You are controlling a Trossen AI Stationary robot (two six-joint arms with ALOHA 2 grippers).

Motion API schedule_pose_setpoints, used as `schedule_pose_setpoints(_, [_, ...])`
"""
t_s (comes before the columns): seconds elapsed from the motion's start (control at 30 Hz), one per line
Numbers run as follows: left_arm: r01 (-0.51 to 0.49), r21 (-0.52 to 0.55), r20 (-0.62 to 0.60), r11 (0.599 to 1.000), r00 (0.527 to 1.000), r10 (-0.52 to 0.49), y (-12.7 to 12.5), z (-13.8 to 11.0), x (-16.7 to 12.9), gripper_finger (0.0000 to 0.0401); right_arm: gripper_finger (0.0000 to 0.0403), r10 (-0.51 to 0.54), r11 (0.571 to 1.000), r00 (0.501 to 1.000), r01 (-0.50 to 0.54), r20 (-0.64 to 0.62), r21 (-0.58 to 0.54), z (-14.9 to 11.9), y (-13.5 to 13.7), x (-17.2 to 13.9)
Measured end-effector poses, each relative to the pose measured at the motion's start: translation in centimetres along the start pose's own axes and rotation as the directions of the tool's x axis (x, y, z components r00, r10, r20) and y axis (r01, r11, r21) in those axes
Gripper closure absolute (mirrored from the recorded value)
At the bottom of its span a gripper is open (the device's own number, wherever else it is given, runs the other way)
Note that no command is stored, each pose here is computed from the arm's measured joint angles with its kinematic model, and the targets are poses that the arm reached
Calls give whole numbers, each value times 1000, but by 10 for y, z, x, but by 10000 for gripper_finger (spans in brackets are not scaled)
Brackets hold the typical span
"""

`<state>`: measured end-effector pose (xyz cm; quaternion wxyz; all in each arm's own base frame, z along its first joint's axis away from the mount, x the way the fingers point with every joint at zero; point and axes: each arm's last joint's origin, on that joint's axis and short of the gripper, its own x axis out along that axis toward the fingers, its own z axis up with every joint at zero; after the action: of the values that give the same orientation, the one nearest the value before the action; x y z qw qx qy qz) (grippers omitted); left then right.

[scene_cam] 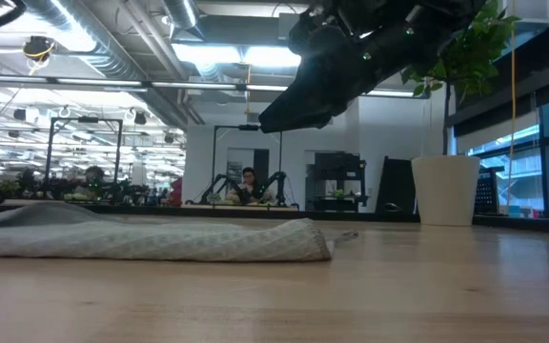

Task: Roll microfiber towels into tight, uniform cylinder then place into a basket
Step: Fold the gray towel

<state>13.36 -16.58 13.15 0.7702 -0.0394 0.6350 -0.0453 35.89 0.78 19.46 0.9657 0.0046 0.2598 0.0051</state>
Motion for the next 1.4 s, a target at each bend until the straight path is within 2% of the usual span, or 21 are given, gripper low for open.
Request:
schedule_pose_setpoints(0.37, [-41,74,43,996,998,38,-4,-6,0,313,223,0,1000,1000,0,0,0,0,0,0])
schedule_pose_setpoints(0.53, [-76,80,40,994,997,73,-2,-8,0,343,223,0,1000,1000,0,0,0,0,0,0])
schedule_pose_setpoints(0.87, [-64,77,38,995,997,61,-4,-6,-2,397,223,0,1000,1000,0,0,0,0,0,0])
schedule_pose_setpoints(1.0, [-44,78,20,996,999,43,-10,-2,-8,398,223,0,1000,1000,0,0,0,0,0,0])
schedule_pose_setpoints(1.4, [-95,61,-8,994,995,96,-16,11,-31,398,223,0,1000,1000,0,2,-3,0,0,0])
